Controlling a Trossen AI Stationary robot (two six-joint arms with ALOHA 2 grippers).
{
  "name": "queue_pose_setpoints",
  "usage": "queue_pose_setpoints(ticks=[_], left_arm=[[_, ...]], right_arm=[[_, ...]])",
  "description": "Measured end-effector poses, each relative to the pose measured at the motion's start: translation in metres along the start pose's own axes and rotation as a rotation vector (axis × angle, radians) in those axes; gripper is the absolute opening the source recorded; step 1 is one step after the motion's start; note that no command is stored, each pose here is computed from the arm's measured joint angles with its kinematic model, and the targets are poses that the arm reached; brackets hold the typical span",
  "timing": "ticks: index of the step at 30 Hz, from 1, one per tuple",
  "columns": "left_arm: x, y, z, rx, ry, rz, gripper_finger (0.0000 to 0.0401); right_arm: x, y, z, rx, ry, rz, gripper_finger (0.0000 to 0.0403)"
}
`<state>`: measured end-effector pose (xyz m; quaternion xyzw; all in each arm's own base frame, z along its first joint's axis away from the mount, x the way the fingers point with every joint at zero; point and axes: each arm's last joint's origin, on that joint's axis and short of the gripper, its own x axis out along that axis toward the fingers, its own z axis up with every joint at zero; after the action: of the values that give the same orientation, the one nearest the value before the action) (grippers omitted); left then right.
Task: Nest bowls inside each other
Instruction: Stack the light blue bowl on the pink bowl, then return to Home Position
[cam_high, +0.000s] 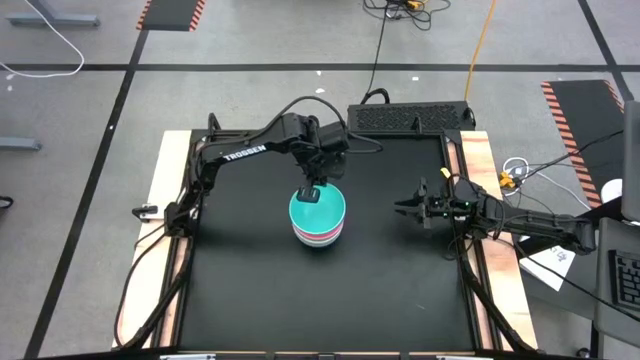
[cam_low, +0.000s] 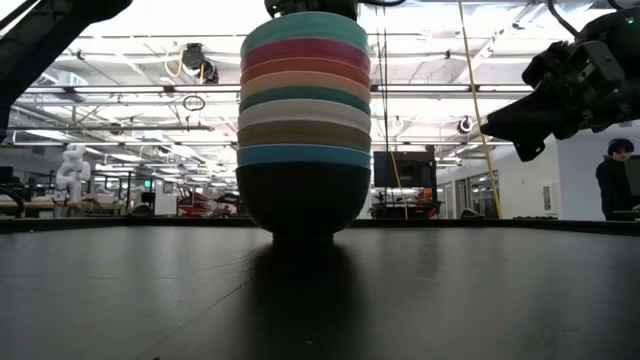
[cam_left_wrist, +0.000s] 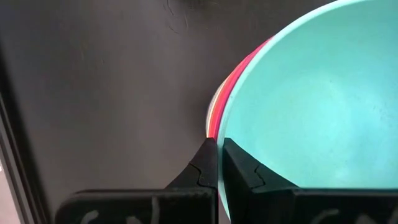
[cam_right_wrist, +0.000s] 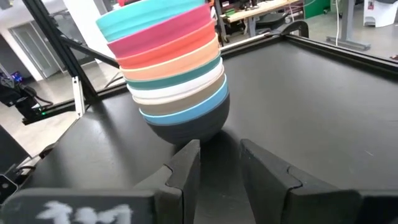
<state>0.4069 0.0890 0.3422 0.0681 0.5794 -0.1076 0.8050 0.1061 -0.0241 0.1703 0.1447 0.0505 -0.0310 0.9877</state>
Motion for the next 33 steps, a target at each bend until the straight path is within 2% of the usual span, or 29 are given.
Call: queue_pose_setpoints(ticks=[4,12,22,33], left_arm=[[0.001,-0.007,0.002,0.001,0.007,-0.018,0.0004],[0.006,-0.035,0.011,0.085,0.026,-0.078,0.0004],[0.007,-0.036,0.012,0.083,0.014,-0.089,0.0008],[0.011,-0.049,0.018,0.11,0.033,-0.04,0.0136]], right_arm=[[0.0,0.0,0.0,0.0,-0.001,0.002,0.0107],[0.0,0.0,0.0,-0.011,-0.003,0.004,0.0107],[0.0,0.0,0.0,-0.012,-0.004,0.004,0.0107],[0.0,0.0,0.0,-0.01,-0.005,0.005,0.0107]])
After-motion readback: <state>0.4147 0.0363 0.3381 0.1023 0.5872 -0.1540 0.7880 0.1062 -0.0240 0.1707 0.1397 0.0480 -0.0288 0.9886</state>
